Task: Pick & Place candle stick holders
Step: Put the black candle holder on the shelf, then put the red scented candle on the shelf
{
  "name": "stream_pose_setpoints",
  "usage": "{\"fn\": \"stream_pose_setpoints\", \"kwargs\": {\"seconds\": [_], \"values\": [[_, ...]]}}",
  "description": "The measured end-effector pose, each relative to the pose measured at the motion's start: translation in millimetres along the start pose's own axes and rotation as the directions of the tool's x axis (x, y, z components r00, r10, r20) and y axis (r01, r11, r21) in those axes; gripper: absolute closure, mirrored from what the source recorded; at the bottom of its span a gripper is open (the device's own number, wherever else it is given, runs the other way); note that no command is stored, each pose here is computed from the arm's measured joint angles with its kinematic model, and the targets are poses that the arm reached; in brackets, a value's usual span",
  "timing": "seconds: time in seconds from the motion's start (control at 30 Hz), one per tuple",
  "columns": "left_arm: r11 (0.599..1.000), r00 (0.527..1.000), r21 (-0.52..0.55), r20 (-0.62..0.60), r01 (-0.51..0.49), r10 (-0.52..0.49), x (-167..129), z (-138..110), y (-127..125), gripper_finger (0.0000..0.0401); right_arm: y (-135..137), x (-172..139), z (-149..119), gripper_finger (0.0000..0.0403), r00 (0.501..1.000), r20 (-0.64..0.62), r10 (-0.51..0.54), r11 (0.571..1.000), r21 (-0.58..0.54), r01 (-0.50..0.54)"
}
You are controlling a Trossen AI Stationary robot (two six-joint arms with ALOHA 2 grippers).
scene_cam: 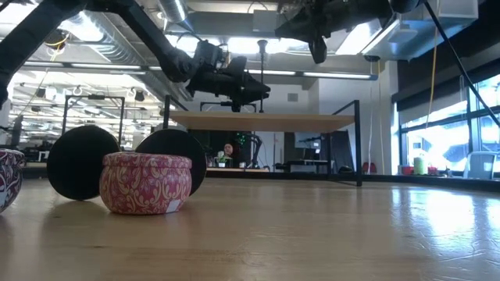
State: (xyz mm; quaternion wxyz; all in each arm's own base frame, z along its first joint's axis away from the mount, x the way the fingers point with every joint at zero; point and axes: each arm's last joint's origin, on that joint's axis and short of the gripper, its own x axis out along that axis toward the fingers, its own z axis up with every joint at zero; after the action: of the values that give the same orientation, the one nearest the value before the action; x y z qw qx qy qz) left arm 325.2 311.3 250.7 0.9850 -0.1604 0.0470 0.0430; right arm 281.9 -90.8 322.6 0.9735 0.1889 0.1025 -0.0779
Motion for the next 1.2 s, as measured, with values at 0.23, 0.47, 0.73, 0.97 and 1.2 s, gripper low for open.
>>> {"fn": "stream_pose_setpoints", "kwargs": {"seconds": [0.23,0.47,0.73,0.97,1.2], "values": [[0.999,0.999,-0.052,-0.038,-0.011,0.009,-6,5,-6,0.0278,4,1,-1,0.0403,1.0,-0.005,0.013,1.0,0.01,-0.013],[1.0,0.997,-0.017,-0.081,-0.018,0.016,-16,15,-18,0.0277,8,2,-3,0.0403,1.0,-0.004,0.006,1.0,0.006,-0.006],[0.999,0.984,-0.025,-0.176,-0.042,0.037,-27,16,-28,0.0277,9,2,-3,0.0403,1.0,-0.004,0.006,1.0,0.006,-0.006],[0.996,0.966,-0.076,-0.258,-0.042,0.021,-39,19,-40,0.0277,12,2,-5,0.0402,1.0,-0.015,0.022,1.0,0.003,-0.022],[0.974,0.943,-0.212,-0.301,0.079,-0.142,-56,27,-62,0.0278,24,4,-9,0.0402,0.997,-0.036,0.064,0.998,-0.005,-0.064]]}}
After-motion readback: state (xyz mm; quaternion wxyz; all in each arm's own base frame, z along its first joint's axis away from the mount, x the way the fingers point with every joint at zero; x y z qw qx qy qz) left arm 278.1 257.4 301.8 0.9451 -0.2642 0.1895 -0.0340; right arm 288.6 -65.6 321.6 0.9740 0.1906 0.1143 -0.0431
